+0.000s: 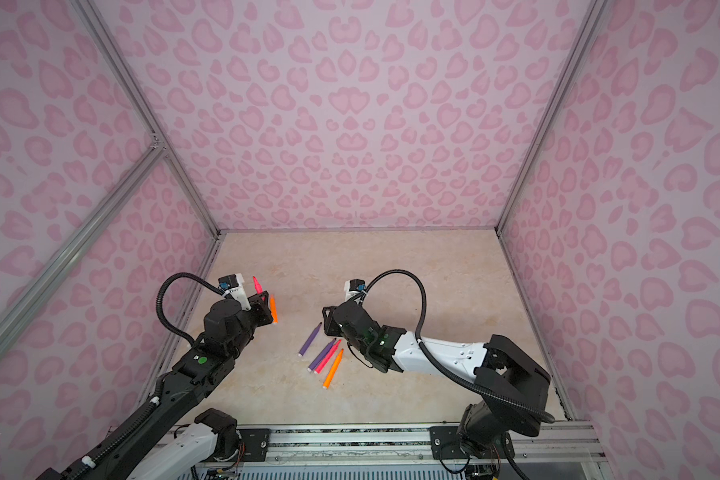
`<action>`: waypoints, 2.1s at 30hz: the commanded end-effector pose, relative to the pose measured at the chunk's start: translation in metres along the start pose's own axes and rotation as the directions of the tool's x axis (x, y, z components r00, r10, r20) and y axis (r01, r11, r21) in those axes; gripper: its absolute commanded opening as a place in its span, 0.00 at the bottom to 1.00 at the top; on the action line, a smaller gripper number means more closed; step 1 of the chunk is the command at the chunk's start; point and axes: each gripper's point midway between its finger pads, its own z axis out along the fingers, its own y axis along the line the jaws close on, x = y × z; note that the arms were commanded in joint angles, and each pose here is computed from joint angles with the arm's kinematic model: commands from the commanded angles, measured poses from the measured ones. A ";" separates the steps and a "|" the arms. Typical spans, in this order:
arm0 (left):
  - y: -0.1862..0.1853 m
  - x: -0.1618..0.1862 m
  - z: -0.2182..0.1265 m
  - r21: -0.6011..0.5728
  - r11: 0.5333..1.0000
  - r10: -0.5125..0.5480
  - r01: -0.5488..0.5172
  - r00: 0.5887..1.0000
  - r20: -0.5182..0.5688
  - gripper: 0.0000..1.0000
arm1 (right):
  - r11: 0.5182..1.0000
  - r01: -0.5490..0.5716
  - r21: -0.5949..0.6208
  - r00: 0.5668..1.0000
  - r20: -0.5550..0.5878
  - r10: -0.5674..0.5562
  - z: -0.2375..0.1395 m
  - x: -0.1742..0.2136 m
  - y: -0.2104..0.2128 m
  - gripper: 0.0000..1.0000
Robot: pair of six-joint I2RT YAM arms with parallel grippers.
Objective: Insert the pens into the pen caps
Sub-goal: 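Open the right gripper and move it down over the pale pink caps, then grasp a pale pink cap from the table with the right gripper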
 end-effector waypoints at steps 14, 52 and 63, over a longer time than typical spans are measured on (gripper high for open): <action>-0.007 -0.006 -0.003 0.037 0.999 -0.009 0.008 1.000 0.011 0.03 | 0.974 0.134 0.184 0.970 -0.226 -0.091 0.040 0.085 -0.030 0.31; -0.011 0.002 0.006 0.043 0.999 0.004 -0.003 1.000 -0.030 0.03 | 0.656 0.742 0.136 0.592 -0.592 -0.547 0.078 0.090 -0.078 0.44; -0.011 0.002 0.007 0.043 0.999 0.007 -0.005 0.999 -0.032 0.03 | 0.634 0.752 0.182 0.596 -0.601 -0.533 0.087 0.085 -0.083 0.34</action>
